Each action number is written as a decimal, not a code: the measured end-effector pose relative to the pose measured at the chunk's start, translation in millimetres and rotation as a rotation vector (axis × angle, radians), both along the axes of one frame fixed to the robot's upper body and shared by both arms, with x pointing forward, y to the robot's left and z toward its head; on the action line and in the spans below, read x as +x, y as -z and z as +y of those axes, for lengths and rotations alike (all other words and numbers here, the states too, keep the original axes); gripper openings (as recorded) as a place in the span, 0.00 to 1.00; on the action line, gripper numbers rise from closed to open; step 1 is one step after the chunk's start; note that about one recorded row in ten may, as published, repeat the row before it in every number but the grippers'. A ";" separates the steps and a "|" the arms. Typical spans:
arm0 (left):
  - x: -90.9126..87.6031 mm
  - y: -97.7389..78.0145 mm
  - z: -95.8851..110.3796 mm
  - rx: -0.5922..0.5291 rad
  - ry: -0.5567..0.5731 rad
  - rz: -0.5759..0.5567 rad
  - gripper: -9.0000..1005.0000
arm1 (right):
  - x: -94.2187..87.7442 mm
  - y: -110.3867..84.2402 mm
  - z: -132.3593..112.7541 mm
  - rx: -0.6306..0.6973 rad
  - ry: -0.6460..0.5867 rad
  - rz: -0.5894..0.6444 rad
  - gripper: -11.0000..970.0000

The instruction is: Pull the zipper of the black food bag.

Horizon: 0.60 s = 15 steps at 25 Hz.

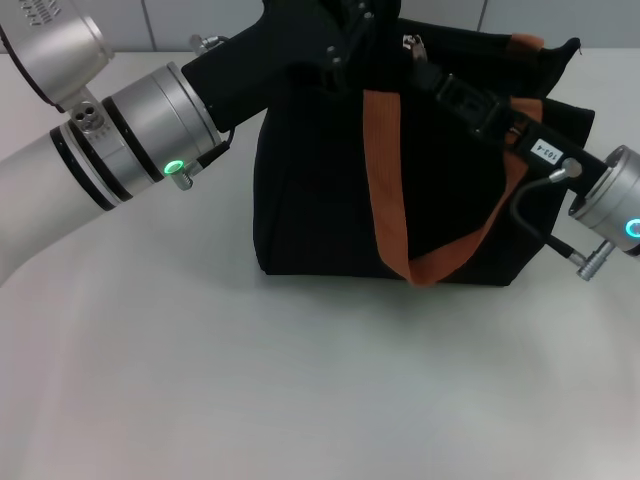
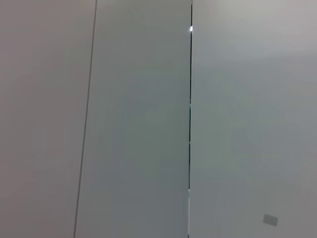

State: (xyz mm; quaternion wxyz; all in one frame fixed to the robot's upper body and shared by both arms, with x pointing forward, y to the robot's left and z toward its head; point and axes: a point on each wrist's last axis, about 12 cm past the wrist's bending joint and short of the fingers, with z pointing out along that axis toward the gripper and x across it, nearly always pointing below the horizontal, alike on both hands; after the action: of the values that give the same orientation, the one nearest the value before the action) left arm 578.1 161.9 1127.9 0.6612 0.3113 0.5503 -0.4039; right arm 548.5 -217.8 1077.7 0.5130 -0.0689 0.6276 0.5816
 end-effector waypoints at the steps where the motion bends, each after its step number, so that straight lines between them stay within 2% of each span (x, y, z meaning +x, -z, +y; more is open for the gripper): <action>1: 0.0 0.0 0.1 0.000 0.000 0.000 0.11 | -0.2 0.2 -0.9 0.001 0.004 0.001 0.01; 15: 0.7 -0.1 0.4 0.001 -0.004 0.000 0.11 | 1.8 1.6 -4.7 -0.023 0.017 0.008 0.01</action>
State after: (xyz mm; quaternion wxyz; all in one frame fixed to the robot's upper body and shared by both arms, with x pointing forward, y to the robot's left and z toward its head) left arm 578.8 162.3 1128.0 0.6619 0.3104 0.5510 -0.4023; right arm 550.2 -222.4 1076.1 0.5146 -0.0673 0.6367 0.5703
